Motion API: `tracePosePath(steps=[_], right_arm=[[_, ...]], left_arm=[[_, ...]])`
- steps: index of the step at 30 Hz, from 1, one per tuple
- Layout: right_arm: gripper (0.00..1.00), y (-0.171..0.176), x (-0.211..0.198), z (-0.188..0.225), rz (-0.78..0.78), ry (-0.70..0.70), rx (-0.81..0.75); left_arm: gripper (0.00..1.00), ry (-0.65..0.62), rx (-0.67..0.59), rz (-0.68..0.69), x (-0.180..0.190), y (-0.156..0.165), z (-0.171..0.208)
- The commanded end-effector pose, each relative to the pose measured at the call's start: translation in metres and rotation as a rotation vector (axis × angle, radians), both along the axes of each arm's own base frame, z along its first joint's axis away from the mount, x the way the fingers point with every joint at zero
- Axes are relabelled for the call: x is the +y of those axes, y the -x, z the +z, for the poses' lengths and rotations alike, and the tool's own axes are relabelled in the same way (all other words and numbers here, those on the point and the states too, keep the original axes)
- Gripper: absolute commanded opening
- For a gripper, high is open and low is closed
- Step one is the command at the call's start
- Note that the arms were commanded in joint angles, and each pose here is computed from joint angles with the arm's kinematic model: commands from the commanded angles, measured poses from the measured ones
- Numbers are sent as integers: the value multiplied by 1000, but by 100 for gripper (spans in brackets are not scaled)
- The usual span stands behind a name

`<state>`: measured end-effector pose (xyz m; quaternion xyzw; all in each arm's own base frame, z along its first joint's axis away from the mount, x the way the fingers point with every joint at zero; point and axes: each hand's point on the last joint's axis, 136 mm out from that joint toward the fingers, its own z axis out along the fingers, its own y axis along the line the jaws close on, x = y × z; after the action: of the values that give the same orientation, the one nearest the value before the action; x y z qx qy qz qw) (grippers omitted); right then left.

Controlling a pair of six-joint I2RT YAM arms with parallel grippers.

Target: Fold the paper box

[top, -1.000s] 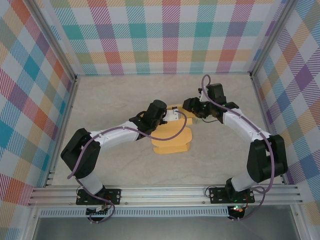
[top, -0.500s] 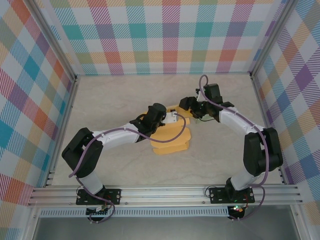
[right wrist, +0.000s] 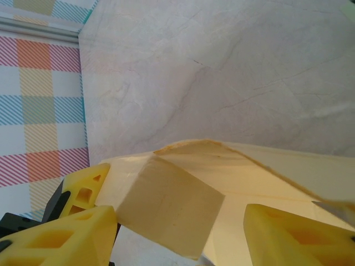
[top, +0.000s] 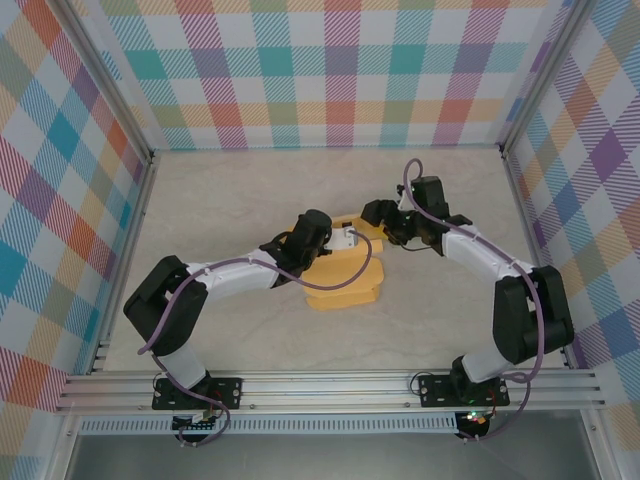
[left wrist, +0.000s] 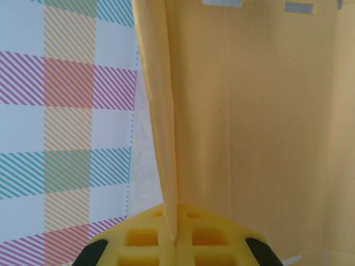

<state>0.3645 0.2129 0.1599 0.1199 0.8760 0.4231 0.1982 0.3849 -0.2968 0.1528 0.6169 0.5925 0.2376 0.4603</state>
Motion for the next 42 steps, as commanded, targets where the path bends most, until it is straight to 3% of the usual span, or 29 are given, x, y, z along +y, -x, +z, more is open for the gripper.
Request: tracePosePath(steps=[1,8,23,26,29,31,32,34,35,42], right_arm=[[65,6,4,26,13,-21,-81],[62,10,-7,30,-9,43,-99],[51,11,26,1,60,-36,0],[38,6,37,5,82,-66,-9],[12,3,36,7,69,-56,-24],[6,6,31,9,58,-34,-39],[9,8,28,11,53,-18,-44],[36,14,22,15,51,9,-61],[42,18,18,17,46,23,-67],[49,56,-20,20,-19,134,-123]], left_arm=[[0,20,-15,-103,-21,16,2],[0,19,-38,-130,-23,20,4],[0,45,-67,-127,-32,20,10],[0,44,-75,-131,-35,22,11],[0,49,-81,-127,-35,23,12],[0,53,-80,-123,-32,25,13],[0,52,-80,-118,-30,26,13],[0,47,-81,-110,-27,27,13],[0,45,-82,-102,-25,28,12],[0,65,-78,-59,-12,27,16]])
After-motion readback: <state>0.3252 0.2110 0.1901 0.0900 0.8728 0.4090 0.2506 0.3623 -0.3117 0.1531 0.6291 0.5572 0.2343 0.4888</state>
